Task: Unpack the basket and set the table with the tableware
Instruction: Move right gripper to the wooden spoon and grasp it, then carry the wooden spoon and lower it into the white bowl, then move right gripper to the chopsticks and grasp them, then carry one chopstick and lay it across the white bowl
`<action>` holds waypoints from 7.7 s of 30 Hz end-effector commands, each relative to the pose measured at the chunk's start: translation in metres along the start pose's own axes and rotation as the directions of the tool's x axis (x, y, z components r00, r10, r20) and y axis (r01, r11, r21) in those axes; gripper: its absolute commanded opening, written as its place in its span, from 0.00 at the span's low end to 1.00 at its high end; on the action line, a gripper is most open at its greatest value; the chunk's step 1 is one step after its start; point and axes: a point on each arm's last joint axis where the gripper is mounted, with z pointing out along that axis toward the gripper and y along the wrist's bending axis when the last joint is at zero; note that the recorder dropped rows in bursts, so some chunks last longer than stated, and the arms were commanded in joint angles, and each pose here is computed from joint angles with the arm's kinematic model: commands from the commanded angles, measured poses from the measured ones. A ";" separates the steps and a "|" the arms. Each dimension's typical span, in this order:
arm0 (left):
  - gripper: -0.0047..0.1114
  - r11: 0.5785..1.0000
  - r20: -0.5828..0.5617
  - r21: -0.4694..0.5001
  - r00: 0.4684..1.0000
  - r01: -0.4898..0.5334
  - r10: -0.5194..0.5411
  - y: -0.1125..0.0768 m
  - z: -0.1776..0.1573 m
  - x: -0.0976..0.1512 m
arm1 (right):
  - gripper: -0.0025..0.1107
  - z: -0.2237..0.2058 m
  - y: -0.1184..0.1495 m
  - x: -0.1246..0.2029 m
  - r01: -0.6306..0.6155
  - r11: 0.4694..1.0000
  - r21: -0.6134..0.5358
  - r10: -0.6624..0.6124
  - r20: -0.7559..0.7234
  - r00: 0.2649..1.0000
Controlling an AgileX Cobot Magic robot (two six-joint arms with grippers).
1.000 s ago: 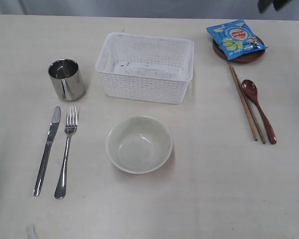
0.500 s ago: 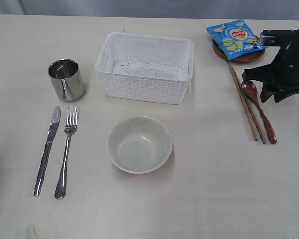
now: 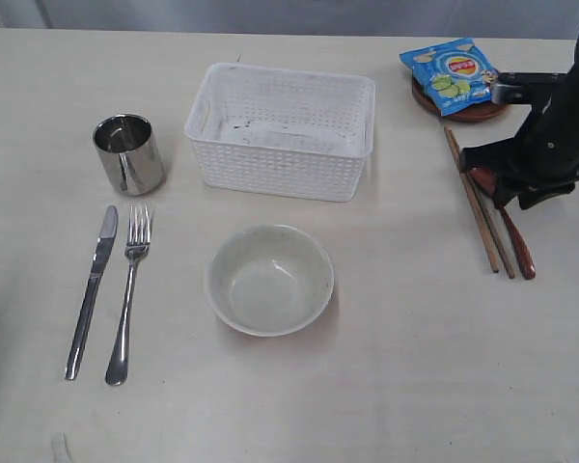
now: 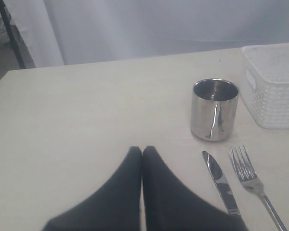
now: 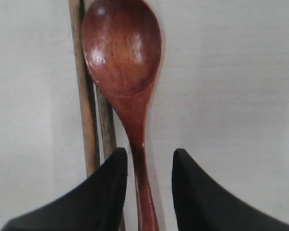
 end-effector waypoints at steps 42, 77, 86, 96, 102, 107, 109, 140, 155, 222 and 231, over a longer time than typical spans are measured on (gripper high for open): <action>0.04 1.000 0.000 0.005 1.000 0.001 -0.001 0.000 0.000 0.001 | 0.02 -0.110 0.256 0.105 0.937 0.338 -0.083 -0.940 -0.084 0.331; 0.04 1.000 0.001 0.004 1.000 -0.002 0.002 0.000 0.000 0.001 | 0.38 -0.119 0.261 0.081 0.870 0.486 0.088 -0.869 -0.058 0.491; 0.04 1.000 0.001 0.004 1.000 -0.002 0.002 0.000 0.000 0.001 | 0.38 -0.148 0.179 0.023 0.590 0.783 0.196 -0.607 0.035 0.794; 0.04 1.000 0.001 0.004 1.000 -0.002 0.002 0.000 0.000 0.001 | 0.38 -0.106 0.084 -0.025 0.241 0.965 0.109 -0.244 0.023 0.969; 0.04 1.000 0.001 0.004 1.000 -0.002 0.002 0.000 0.000 0.001 | 0.38 -0.061 0.056 -0.032 0.120 0.990 0.077 -0.122 0.023 0.992; 0.04 1.000 0.001 0.004 1.000 -0.002 0.002 0.000 0.000 0.001 | 0.38 -0.031 0.055 -0.038 0.081 0.996 0.032 -0.081 -0.002 0.997; 0.04 1.000 0.001 0.004 1.000 -0.002 0.002 0.000 0.000 0.001 | 0.38 -0.019 0.056 -0.039 0.081 0.996 0.030 -0.081 -0.009 0.997; 0.04 1.000 0.001 0.004 1.000 -0.002 0.002 0.000 0.000 0.001 | 0.02 -0.012 0.065 -0.041 0.100 0.993 -0.062 -0.100 0.006 0.995; 0.04 1.000 0.001 0.004 1.000 -0.002 0.002 0.000 0.000 0.001 | 0.02 -0.193 0.160 0.043 0.782 0.586 -0.215 -0.670 0.415 0.616; 0.04 1.000 0.000 0.005 1.000 0.002 -0.002 0.000 0.000 0.001 | 0.04 -0.069 0.281 0.095 0.999 0.030 -0.020 -0.998 0.057 0.031; 0.04 1.000 0.000 0.005 1.000 0.002 -0.002 0.000 0.000 0.001 | 0.33 -0.070 0.280 0.093 0.999 0.040 0.000 -0.998 0.049 0.040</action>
